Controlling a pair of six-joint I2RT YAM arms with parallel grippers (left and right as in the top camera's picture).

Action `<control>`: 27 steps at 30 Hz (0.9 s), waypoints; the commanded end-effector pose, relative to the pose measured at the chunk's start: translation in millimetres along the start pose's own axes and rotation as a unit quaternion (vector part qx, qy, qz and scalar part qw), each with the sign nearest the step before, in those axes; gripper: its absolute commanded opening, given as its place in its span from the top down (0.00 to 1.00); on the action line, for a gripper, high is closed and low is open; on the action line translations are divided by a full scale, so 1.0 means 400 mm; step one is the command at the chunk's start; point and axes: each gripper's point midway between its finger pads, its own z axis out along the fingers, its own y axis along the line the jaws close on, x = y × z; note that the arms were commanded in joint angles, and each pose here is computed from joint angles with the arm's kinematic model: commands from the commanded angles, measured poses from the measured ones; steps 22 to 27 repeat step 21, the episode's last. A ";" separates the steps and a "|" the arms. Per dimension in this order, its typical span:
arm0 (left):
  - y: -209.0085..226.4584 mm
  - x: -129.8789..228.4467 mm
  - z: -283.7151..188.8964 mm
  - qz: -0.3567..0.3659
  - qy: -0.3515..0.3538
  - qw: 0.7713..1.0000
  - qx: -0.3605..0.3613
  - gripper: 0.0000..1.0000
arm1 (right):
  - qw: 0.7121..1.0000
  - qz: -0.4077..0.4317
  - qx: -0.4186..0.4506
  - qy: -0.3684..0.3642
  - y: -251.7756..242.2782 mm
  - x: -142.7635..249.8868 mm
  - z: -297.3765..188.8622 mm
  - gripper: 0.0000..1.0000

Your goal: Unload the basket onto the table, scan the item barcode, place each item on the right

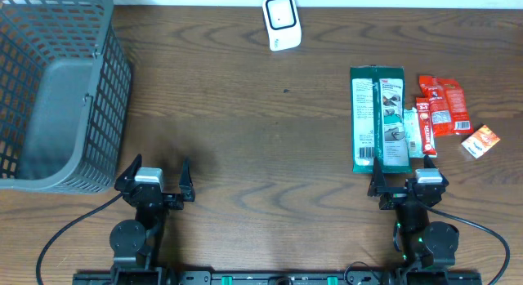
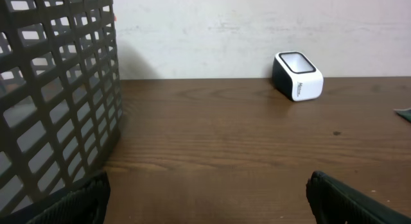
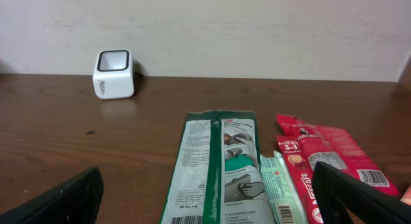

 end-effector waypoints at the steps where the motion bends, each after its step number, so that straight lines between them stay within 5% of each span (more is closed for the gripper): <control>1: -0.006 0.034 0.000 -0.005 0.024 1.000 0.007 0.02 | 1.000 -0.006 0.003 0.000 -0.003 0.001 0.000 0.01; 27: -0.007 0.034 0.000 -0.005 0.024 1.000 0.007 0.02 | 1.000 -0.006 0.003 0.000 -0.003 0.001 0.000 0.01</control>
